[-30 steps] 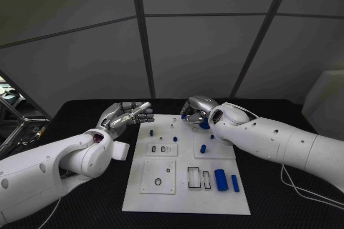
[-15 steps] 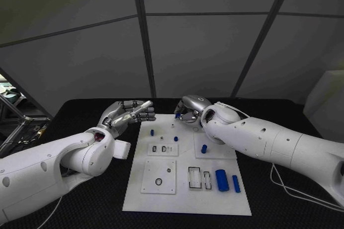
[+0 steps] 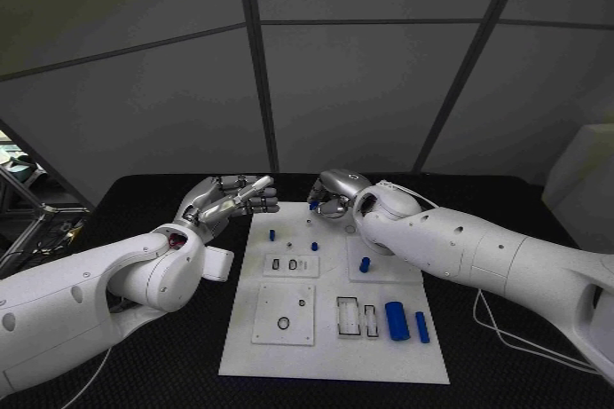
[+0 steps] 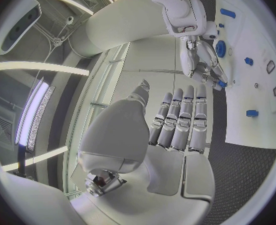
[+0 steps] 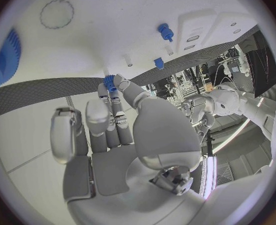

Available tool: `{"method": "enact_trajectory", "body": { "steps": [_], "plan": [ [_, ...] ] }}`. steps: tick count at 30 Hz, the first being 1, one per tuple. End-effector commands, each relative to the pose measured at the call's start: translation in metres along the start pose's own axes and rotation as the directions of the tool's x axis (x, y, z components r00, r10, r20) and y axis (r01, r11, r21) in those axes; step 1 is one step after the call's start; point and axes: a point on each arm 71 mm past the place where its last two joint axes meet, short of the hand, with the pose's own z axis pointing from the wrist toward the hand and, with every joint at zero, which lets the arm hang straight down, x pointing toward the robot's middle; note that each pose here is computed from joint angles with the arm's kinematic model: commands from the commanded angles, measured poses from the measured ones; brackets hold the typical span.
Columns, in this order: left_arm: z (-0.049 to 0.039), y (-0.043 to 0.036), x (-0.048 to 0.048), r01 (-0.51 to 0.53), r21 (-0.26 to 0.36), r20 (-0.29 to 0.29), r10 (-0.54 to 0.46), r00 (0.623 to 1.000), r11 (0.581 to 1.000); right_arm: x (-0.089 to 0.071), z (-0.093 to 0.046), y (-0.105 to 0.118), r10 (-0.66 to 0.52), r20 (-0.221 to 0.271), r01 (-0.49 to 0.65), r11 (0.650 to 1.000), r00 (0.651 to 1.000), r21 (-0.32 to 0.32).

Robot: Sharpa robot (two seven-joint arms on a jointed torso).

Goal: Assemble the parts on the task board

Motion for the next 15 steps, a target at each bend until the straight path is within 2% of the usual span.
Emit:
{"method": "enact_trajectory", "body": {
  "steps": [1,15],
  "plan": [
    [0.0005,-0.0024,0.0024,0.001,0.008,-0.014,-0.001,1.0,1.0,0.0003,0.0023,0.0007,-0.014,-0.02,0.014,1.0,1.0,0.002],
    [0.0012,-0.0044,0.0028,0.0,0.012,-0.017,0.0,1.0,1.0,0.0038,0.0058,0.0006,-0.045,-0.051,0.047,0.998,0.998,0.032]
  ]
}}
